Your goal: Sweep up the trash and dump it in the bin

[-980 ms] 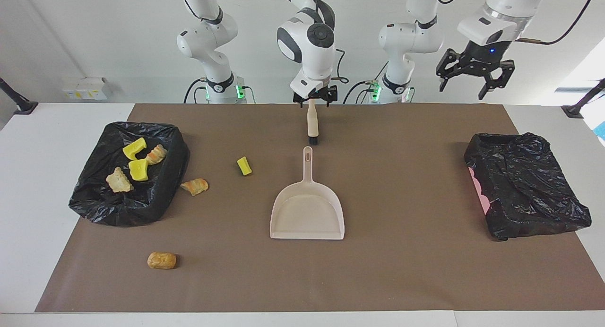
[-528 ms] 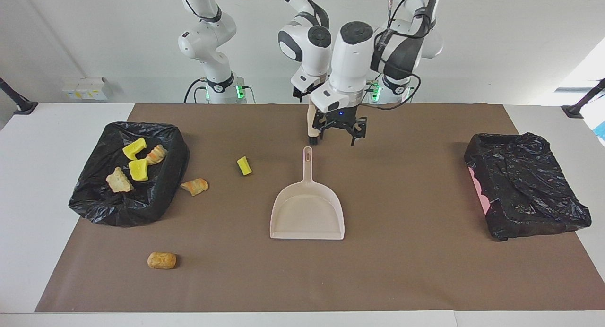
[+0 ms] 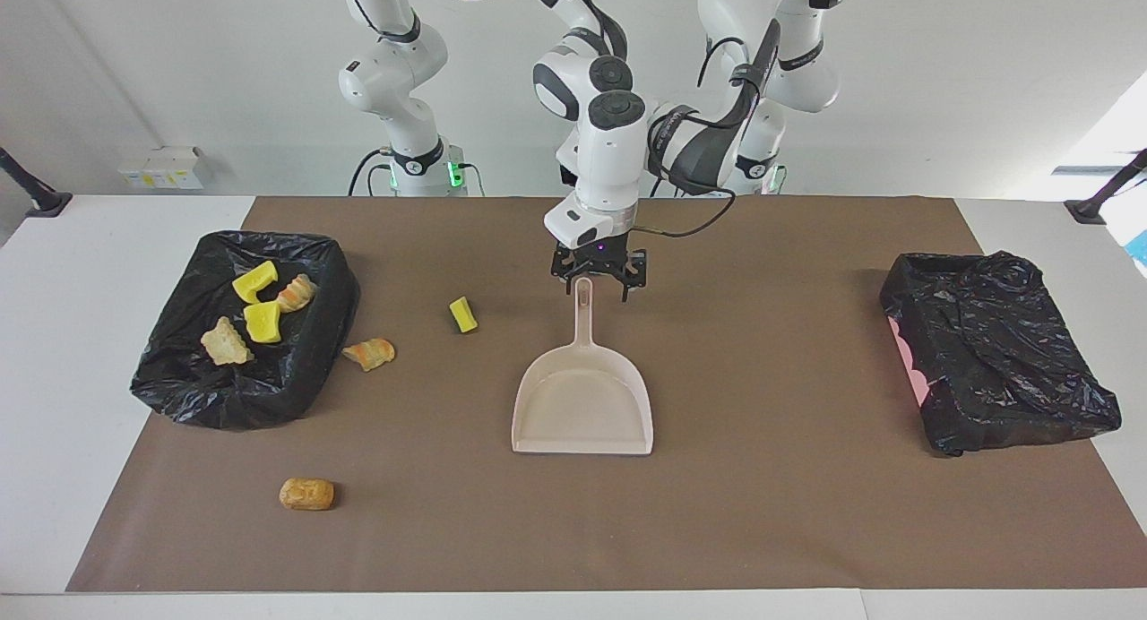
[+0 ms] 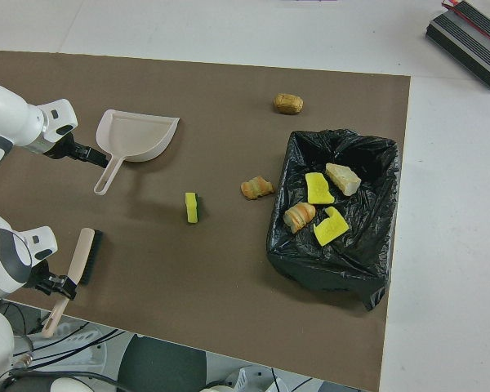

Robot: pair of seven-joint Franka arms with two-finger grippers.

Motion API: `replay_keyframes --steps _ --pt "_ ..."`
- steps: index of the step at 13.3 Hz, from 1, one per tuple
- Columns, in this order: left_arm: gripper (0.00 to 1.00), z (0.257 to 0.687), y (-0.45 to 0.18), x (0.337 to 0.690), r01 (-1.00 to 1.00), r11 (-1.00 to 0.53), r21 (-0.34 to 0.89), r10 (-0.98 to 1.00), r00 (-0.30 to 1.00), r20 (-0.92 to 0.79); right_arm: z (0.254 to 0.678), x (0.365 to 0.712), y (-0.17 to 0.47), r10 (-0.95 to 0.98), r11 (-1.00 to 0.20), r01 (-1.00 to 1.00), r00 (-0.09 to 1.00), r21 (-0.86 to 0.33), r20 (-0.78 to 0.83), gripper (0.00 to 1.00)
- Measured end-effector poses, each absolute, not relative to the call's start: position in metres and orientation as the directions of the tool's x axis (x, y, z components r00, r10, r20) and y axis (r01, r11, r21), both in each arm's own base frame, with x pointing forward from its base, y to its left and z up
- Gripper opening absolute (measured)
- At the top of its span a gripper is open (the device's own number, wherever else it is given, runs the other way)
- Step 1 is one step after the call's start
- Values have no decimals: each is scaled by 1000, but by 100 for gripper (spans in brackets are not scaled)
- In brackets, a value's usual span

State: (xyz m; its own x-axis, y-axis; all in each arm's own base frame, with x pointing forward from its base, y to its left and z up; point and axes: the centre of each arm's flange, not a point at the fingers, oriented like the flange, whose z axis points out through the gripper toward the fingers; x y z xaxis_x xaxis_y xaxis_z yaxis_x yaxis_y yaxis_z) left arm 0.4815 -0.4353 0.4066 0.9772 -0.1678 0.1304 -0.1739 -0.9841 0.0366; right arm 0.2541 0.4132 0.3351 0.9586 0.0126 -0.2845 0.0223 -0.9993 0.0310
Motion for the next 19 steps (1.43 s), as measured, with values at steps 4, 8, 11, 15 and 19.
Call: replay_keyframes --steps 4,8,11,15,19 --pt "100 353 -455 481 -152 -988 15 -149 982 118 329 250 413 16 -999 29 957 40 -291 61" --pt "86 353 -457 483 -124 -992 23 -120 985 126 328 250 413 16 -999 30 956 42 -292 25" --pt "70 353 -457 483 -124 -992 23 -120 985 126 328 250 413 15 -999 29 956 42 -292 25" --pt "31 353 -457 484 -123 -992 21 -119 985 127 329 256 408 -2 -999 13 955 47 -297 25" --pt "31 364 -450 487 -149 -989 3 -148 981 124 342 285 371 -90 -994 -62 934 92 -345 25"
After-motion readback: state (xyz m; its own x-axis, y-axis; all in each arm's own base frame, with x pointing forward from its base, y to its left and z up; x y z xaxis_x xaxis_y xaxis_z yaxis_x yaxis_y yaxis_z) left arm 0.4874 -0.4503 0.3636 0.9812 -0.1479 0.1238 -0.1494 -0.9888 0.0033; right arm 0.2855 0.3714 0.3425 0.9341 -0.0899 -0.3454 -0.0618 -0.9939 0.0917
